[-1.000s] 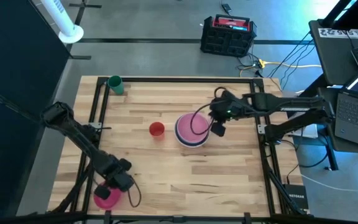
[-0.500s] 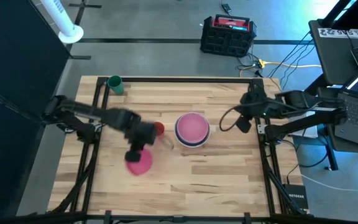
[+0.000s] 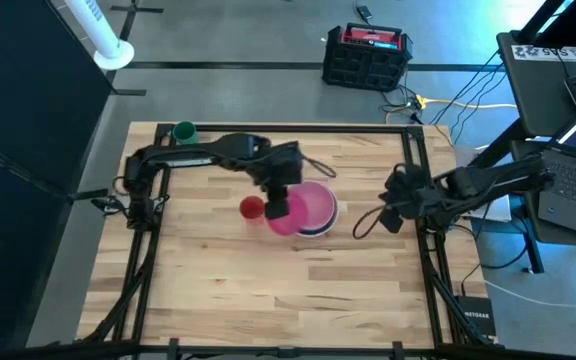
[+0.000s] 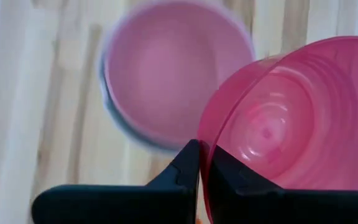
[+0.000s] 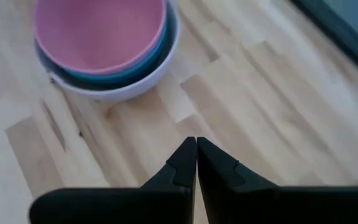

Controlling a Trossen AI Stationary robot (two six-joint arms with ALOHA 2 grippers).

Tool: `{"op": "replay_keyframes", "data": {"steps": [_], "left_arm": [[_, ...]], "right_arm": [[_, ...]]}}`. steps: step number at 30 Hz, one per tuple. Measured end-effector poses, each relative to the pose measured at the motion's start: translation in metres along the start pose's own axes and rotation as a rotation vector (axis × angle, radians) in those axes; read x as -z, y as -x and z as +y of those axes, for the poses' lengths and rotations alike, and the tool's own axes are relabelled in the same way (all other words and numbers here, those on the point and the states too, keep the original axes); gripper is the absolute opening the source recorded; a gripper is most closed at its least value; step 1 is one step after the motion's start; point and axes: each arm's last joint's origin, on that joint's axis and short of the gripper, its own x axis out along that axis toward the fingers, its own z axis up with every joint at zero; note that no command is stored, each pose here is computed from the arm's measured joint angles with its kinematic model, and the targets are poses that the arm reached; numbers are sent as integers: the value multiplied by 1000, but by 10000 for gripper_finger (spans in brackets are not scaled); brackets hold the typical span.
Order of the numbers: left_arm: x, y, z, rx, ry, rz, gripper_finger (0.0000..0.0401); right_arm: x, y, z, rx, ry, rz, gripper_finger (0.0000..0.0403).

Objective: Nest bowls inside each other
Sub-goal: Stack the pink bowl on top of the light pink bowl

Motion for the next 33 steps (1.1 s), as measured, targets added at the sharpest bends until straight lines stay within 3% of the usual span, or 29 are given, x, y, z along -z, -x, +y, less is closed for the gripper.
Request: {"op": "replay_keyframes", "data": {"steps": [6,19,28,33], "left_arm": [[-28,-25,20,-35,8,-68,0],[-23,-94,36,-40,-25,103,0],[-23,-103,41,6,-54,109,4],[-22,-107,45,69,-51,110,33]], "right_arm": [[14,-18,9,-42,-51,-4,0],[17,-18,11,-56,-79,-4,0],[17,-18,12,-59,-82,-6,0],[17,-18,12,-60,-82,-5,0]]}}
